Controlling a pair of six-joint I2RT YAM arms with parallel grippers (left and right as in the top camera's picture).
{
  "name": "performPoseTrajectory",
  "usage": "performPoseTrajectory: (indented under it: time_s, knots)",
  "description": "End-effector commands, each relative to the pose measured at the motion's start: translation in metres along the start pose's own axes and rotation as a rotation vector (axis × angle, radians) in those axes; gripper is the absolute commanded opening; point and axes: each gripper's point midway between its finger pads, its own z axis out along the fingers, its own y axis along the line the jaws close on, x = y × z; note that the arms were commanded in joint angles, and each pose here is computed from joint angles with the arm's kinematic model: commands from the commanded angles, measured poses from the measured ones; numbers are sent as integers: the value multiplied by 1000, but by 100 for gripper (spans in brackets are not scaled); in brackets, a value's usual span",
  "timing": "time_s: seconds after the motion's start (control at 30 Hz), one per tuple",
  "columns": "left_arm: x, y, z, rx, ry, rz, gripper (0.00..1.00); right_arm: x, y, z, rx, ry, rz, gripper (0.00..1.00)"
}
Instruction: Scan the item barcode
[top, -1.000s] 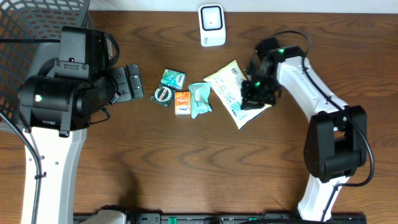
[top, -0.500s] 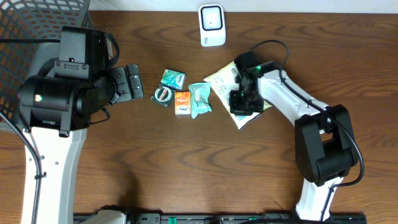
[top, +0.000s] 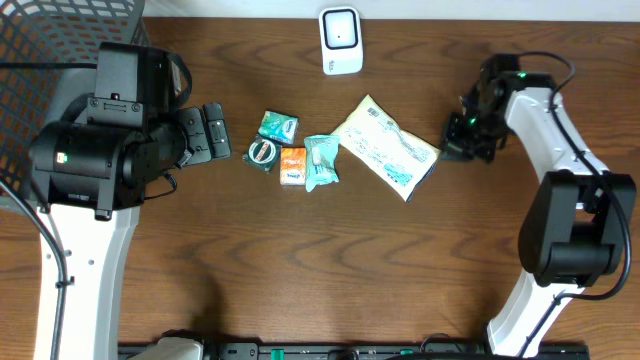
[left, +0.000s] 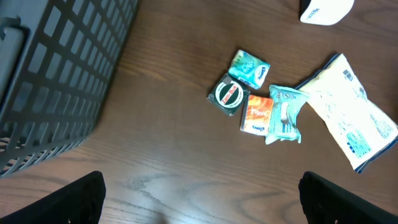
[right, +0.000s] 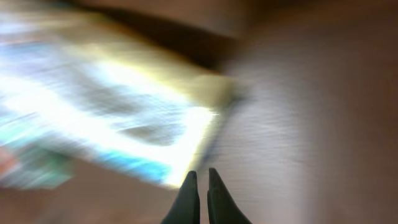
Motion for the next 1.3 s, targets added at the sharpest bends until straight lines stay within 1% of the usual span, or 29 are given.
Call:
performPoseTrajectory:
  time_s: [0.0, 0.1, 0.2, 0.27, 0.33, 0.4, 0.47, 0.67, 0.73, 0.83, 0.93, 1.1, 1.2, 1.27]
  knots:
    - [2, 1, 1, 2, 9, -8, 98, 25, 79, -20, -388, 74, -227, 1]
    - [2, 1, 1, 2, 9, -8, 98, 32, 88, -10, -350, 77, -278, 1]
    - [2, 1, 1, 2, 9, -8, 98, 29, 99, 6, -266, 28, -358, 1]
    - [2, 1, 1, 2, 9, -8, 98, 22, 107, 16, -195, -20, -322, 1]
    - [2, 1, 1, 2, 9, -8, 98, 12, 110, 26, -108, -91, -215, 1]
    - [2, 1, 1, 2, 9, -8, 98, 4, 109, 31, -43, -154, -142, 1]
    - [2, 1, 1, 2, 9, -8, 98, -2, 105, 36, 18, -214, -101, 3]
    - [2, 1, 1, 2, 9, -8, 98, 1, 95, 55, 50, -226, -98, 4]
    - [2, 1, 1, 2, 9, -8, 98, 7, 82, 63, 79, -209, -84, 1]
    - [2, 1, 1, 2, 9, -8, 98, 19, 60, 74, 120, -160, -55, 1]
    - [2, 1, 1, 2, 9, -8, 98, 28, 27, 75, 212, -120, -8, 1]
    - [2, 1, 1, 2, 9, -8, 98, 31, -26, 54, 393, -109, 79, 1]
    - [2, 1, 1, 2, 9, -8, 98, 21, -58, 31, 488, -147, 116, 1]
    - [2, 1, 1, 2, 9, -8, 98, 15, -72, 15, 514, -165, 131, 1]
